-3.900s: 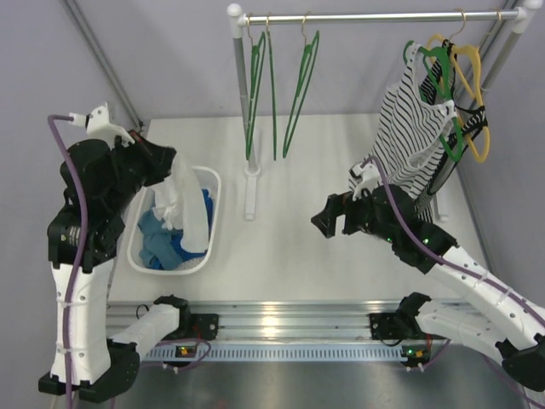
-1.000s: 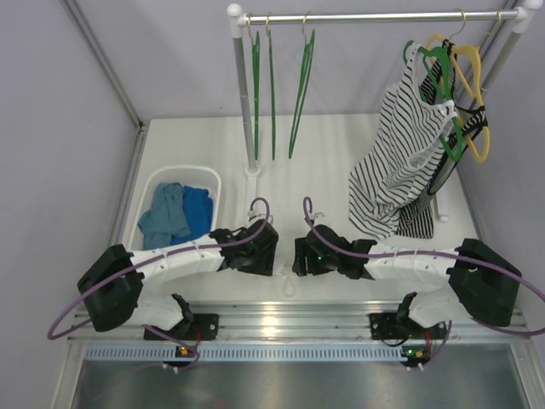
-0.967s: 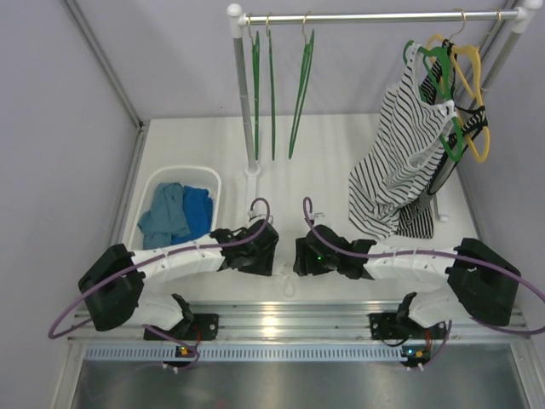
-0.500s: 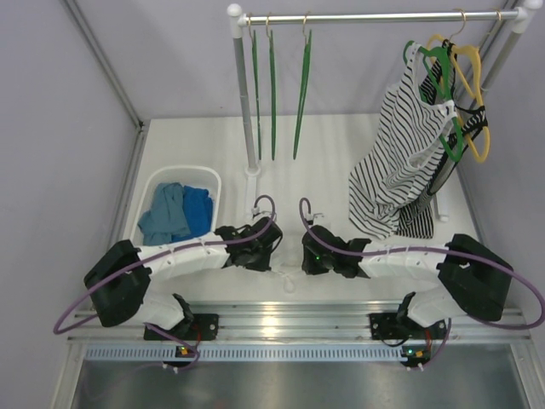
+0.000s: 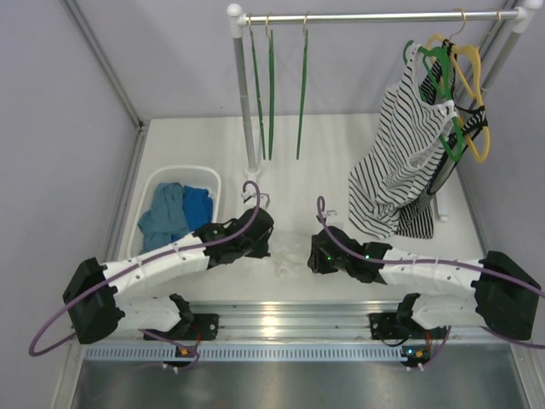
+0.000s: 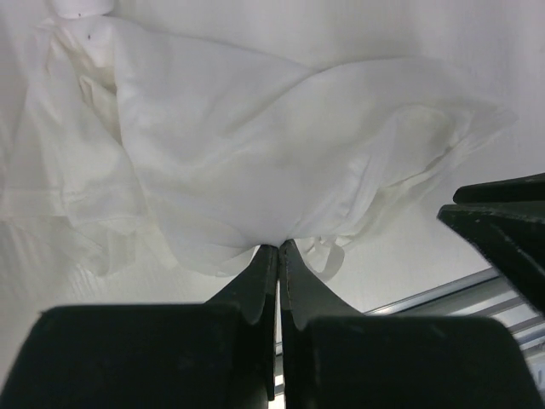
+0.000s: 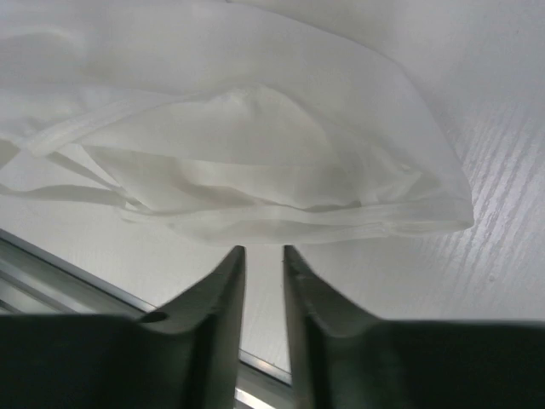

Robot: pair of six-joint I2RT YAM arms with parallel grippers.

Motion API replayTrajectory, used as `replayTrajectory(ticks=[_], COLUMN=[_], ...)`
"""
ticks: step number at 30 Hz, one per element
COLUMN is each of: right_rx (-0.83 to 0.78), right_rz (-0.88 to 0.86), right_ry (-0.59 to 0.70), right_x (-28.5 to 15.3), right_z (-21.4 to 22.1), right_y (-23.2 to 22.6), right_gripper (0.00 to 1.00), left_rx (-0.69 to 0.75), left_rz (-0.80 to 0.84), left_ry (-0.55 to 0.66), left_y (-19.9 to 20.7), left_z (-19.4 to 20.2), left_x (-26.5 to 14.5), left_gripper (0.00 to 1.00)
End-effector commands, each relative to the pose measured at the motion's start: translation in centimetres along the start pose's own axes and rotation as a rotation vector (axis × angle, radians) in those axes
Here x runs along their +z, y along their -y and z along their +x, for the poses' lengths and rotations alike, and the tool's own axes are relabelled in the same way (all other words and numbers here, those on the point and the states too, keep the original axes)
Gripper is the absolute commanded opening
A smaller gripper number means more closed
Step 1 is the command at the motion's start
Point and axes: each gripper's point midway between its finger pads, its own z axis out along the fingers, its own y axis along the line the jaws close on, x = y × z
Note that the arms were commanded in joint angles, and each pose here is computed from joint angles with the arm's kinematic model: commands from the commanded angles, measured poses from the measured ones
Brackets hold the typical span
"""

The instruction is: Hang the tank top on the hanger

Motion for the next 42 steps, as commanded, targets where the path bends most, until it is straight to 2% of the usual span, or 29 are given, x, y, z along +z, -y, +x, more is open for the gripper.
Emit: replayTrajectory(ticks=[1, 10, 15, 17, 18, 19, 21, 22, 26, 33, 36, 39, 40, 42], right_rx=[0.014, 0.044, 0.074, 0.086, 0.085, 0.091, 0.088, 0.092, 0.090, 0.103, 0.099, 0.075, 0.054, 0.036], right_rz=[-0.009, -0.007, 0.021, 0.033, 0.042, 0.052, 0.064, 0.071, 0.094, 0.139, 0.112, 0.028, -0.007, -0.026], right_ry=[0.025, 0.002, 0.012, 0.025, 0.026, 0.032, 0.029, 0.031, 0.030, 0.109, 0.134, 0.114, 0.105, 0.093], right_x=[-0.1, 2.0, 2.7, 2.7, 2.7, 2.7, 2.7, 2.8, 2.5, 0.0, -1.1, -1.6, -1.7, -1.7], right_z=[-0.4, -0.4, -0.6, -1.1, -1.1, -1.3, -1.3, -1.4, -1.6, -4.5, -5.7, -5.8, -5.4, -4.7], right_y=[-0.3, -0.7, 0.4, 1.0, 1.4, 1.8, 2.3, 2.6, 3.5, 5.8, 5.3, 3.5, 2.3, 1.2], right_gripper=[0.31, 0.61, 0.63, 0.58, 0.50, 0.37, 0.26, 0.17, 0.01, 0.00, 0.00, 0.08, 0.18, 0.28], left_rx=[-0.028, -0.040, -0.047, -0.051, -0.056, -0.057, -0.065, -0.066, -0.076, -0.087, -0.090, -0.085, -0.086, -0.082], left_rz=[0.024, 0.090, 0.104, 0.110, 0.110, 0.109, 0.118, 0.115, 0.114, 0.057, 0.072, 0.103, 0.111, 0.120], left_ry=[0.090, 0.127, 0.140, 0.147, 0.153, 0.154, 0.165, 0.166, 0.190, 0.226, 0.223, 0.217, 0.222, 0.217], left_y=[1.0, 2.2, 2.2, 2.1, 2.0, 1.9, 1.9, 1.8, 1.3, -0.6, -0.4, 0.3, 0.7, 1.1], left_z=[-3.0, -4.6, -4.9, -5.0, -5.1, -5.1, -5.4, -5.4, -5.7, -5.8, -5.7, -5.9, -6.1, -6.3], left_x=[-1.5, -3.7, -4.7, -5.2, -5.4, -5.6, -6.2, -6.4, -7.4, -8.6, -8.8, -8.8, -8.8, -8.6], left_gripper=[0.00, 0.00, 0.00, 0.00, 0.00, 0.00, 0.00, 0.00, 0.00, 0.00, 0.00, 0.00, 0.00, 0.00])
